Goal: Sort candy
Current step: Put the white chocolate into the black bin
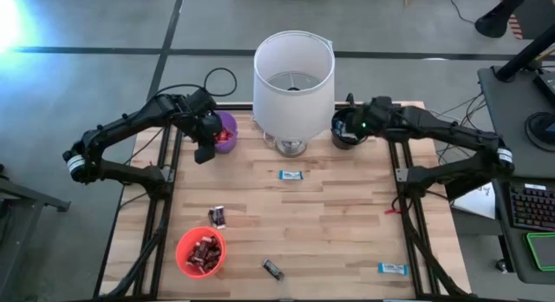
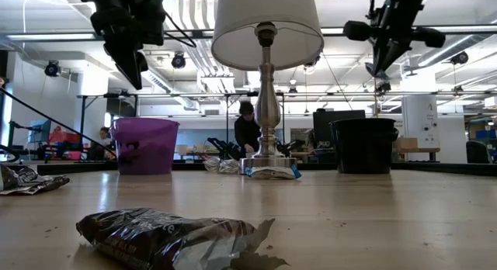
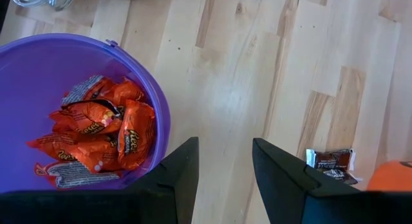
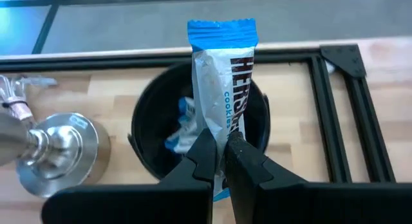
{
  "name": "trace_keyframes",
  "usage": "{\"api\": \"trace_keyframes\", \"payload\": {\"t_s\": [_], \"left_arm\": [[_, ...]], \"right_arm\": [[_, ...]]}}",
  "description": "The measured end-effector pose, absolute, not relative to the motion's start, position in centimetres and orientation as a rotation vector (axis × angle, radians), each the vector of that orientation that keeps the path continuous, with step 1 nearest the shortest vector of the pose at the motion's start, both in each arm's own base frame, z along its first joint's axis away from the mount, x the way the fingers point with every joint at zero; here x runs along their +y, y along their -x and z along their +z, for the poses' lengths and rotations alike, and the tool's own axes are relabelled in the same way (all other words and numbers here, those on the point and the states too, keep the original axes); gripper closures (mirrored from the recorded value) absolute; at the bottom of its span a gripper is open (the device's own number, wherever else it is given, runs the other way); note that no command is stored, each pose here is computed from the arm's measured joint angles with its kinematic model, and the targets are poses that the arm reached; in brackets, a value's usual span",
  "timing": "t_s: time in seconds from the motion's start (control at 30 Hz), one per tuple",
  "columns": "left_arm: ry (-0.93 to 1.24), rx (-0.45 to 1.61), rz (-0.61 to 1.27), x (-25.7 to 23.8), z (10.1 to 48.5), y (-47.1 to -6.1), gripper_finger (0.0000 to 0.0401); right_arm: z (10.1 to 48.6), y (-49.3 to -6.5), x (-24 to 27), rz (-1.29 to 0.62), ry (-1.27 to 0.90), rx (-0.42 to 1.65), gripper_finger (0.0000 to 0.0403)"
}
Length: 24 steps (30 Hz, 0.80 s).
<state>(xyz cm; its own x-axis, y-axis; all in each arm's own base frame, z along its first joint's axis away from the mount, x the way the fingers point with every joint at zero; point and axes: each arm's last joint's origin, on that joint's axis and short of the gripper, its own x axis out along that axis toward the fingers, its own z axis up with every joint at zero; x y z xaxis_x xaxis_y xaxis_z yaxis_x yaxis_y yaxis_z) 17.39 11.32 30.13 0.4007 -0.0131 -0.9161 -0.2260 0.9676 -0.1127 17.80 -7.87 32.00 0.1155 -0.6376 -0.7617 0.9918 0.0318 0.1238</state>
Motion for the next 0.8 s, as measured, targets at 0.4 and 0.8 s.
{"api": "trace_keyframes", "payload": {"t_s": [0.4, 0.8], "left_arm": [[0.231, 1.147, 0.138, 11.4, 30.2, -17.4, 0.0274], [0.231, 1.131, 0.148, 11.5, 30.2, -17.6, 0.0274]], "right_arm": [[30.6, -17.3, -12.3, -1.261, -0.824, 0.619, 0.0390], [29.4, -17.6, -13.2, -1.214, -0.831, 0.709, 0.0390]]}}
